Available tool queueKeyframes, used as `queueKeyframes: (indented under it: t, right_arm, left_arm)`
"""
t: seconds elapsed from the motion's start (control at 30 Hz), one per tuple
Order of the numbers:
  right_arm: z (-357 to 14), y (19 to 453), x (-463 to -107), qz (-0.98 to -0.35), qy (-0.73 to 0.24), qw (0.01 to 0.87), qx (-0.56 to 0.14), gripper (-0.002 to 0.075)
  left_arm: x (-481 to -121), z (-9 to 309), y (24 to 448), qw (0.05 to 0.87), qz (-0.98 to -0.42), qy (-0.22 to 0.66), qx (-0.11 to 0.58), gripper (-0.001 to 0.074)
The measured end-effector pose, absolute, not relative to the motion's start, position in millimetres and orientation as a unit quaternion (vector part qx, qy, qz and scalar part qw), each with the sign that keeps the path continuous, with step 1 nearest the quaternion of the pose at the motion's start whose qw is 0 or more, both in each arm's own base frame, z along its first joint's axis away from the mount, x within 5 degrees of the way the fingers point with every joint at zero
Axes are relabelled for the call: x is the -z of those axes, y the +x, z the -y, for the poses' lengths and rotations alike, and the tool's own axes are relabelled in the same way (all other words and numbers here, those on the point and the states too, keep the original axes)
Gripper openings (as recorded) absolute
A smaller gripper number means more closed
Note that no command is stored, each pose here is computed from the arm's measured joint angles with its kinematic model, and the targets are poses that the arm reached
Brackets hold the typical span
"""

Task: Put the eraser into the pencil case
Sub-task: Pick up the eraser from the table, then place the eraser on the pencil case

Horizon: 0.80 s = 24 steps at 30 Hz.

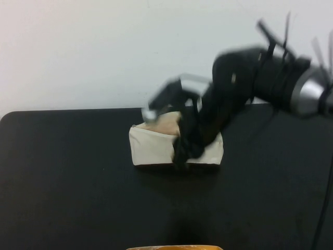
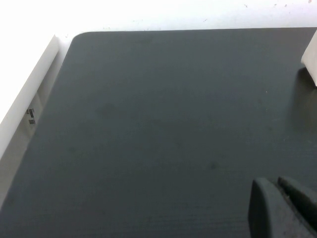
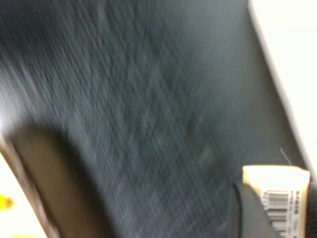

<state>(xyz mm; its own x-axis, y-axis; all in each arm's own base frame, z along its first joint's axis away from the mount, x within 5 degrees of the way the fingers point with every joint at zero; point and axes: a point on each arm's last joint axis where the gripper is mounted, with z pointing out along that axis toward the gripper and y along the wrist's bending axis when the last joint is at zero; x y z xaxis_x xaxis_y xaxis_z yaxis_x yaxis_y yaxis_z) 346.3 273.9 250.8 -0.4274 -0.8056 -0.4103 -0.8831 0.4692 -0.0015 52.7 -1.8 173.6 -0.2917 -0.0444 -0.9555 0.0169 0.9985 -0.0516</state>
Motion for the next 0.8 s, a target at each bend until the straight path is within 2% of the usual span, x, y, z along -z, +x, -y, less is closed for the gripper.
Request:
queueKeyframes:
  t: [0.13, 0.2, 0.27, 0.4, 0.5, 0.57, 0.67, 0.8]
  right_arm:
    - [-282.7, 358.9, -308.4, -0.811, -0.501, 0.279, -0.113, 0.0204]
    - [-284.7, 365.4, -323.7, -0.799, -0.493, 0.328, -0.105, 0.0204]
    - [-285.4, 372.7, -330.9, -0.790, -0.480, 0.370, -0.090, 0.0204]
    - [-287.1, 385.4, -319.9, -0.794, -0.463, 0.389, -0.063, 0.0205]
    - [-289.7, 392.3, -302.0, -0.814, -0.442, 0.372, -0.061, 0.0276]
    - [-291.1, 395.5, -290.3, -0.830, -0.424, 0.357, -0.063, 0.0377]
    - [-291.1, 396.6, -282.2, -0.842, -0.413, 0.341, -0.062, 0.0489]
    - [-288.2, 394.0, -289.6, -0.845, -0.411, 0.336, -0.058, 0.0517]
  left_arm:
    - [-173.6, 1.8, 52.7, 0.595, -0.803, -0.009, 0.026, -0.0001]
    - [-173.6, 1.8, 52.7, 0.595, -0.803, -0.009, 0.026, -0.0001]
    - [-173.6, 1.8, 52.7, 0.595, -0.803, -0.009, 0.026, -0.0001]
    - [-173.6, 1.8, 52.7, 0.595, -0.803, -0.009, 0.026, -0.0001]
    - [-173.6, 1.8, 52.7, 0.595, -0.803, -0.009, 0.026, -0.0001]
    - [-173.6, 1.8, 52.7, 0.595, -0.803, -0.009, 0.026, -0.0001]
    - [-173.6, 1.8, 52.7, 0.595, -0.803, -0.009, 0.026, -0.0001]
    - [-173.6, 1.8, 52.7, 0.595, -0.803, -0.009, 0.026, -0.0001]
